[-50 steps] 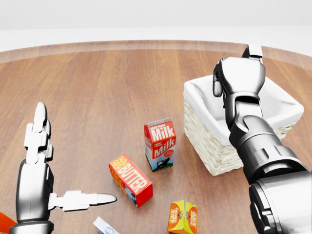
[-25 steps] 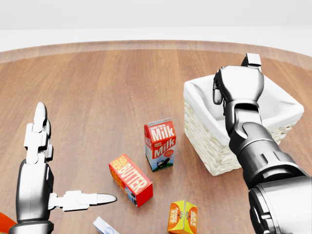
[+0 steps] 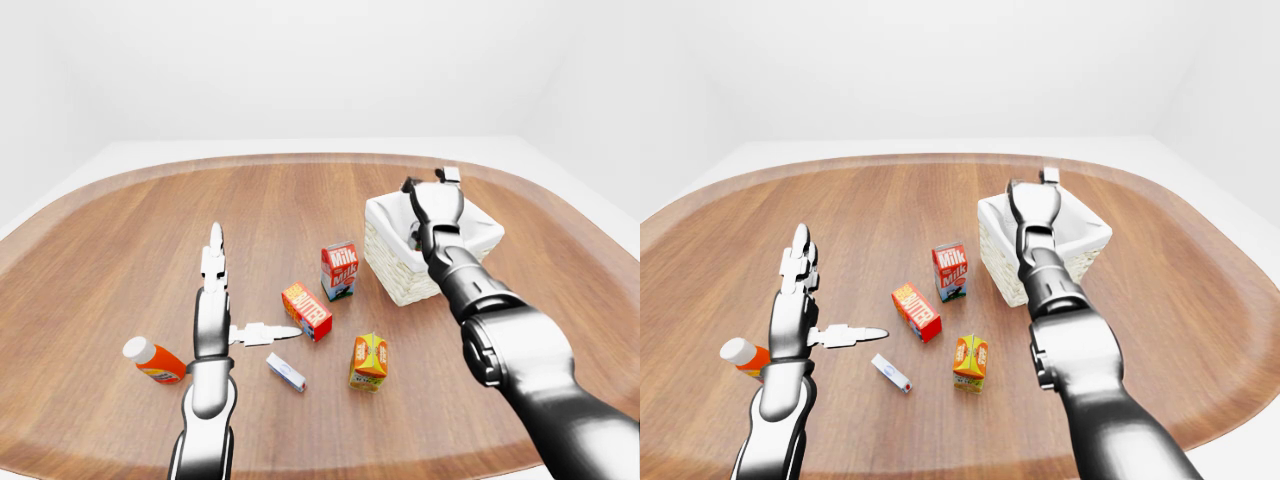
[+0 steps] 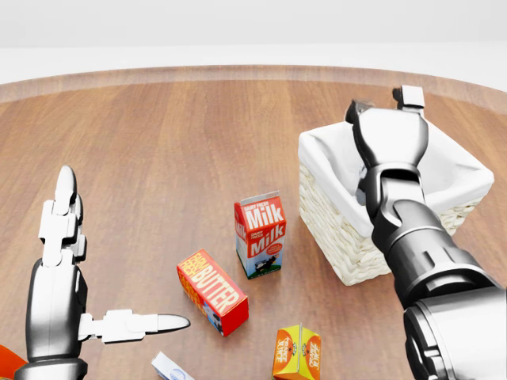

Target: Pick up the alphabet soup and the tomato sauce, and put them in the basket.

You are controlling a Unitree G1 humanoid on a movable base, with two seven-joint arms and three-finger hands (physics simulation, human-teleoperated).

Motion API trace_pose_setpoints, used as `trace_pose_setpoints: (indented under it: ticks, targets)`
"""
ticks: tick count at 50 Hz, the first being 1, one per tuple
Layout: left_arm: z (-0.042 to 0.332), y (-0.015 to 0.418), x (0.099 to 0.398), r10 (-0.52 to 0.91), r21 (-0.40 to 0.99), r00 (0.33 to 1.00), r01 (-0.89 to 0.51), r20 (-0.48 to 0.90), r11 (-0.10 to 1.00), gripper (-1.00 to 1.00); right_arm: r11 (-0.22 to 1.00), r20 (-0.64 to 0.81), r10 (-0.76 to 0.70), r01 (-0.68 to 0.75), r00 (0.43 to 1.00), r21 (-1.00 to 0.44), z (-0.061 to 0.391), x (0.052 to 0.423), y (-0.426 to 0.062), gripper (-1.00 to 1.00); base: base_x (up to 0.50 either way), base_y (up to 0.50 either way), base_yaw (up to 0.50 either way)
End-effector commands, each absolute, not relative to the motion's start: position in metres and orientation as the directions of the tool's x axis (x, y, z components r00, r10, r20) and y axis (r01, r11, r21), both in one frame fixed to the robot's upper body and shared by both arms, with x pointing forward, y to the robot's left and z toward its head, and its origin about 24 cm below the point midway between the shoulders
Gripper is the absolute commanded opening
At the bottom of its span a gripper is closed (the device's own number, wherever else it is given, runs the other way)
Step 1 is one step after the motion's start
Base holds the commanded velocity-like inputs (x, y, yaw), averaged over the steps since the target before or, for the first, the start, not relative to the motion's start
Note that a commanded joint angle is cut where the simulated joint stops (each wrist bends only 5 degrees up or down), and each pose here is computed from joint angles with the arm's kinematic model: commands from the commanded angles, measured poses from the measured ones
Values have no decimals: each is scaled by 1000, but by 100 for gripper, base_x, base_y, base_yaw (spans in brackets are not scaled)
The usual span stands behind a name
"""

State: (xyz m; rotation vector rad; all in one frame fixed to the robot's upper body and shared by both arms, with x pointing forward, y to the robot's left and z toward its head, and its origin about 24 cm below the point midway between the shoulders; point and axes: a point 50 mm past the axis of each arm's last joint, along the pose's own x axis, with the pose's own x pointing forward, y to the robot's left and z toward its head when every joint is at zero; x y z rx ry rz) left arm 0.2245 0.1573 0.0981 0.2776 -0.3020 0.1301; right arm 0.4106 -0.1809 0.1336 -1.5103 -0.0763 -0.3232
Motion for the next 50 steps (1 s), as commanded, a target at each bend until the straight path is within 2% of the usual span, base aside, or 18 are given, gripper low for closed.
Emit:
trace_pose_setpoints:
  ticks: [1, 17, 50]
  targets:
    - [98, 158, 225, 85, 248, 947, -167, 311, 954, 100, 28, 254, -158, 261, 954, -965, 135, 411, -180, 100, 0, 0, 0]
    - [98, 158, 225, 86, 248, 947, -167, 311, 954, 100, 26, 259, -158, 266, 953, -964, 137, 411, -180, 100, 0, 0, 0]
    - [98, 158, 225, 86, 247, 947, -168, 311, 954, 100, 17, 390, -165, 398, 906, -917, 194, 422, -185, 100, 0, 0, 0]
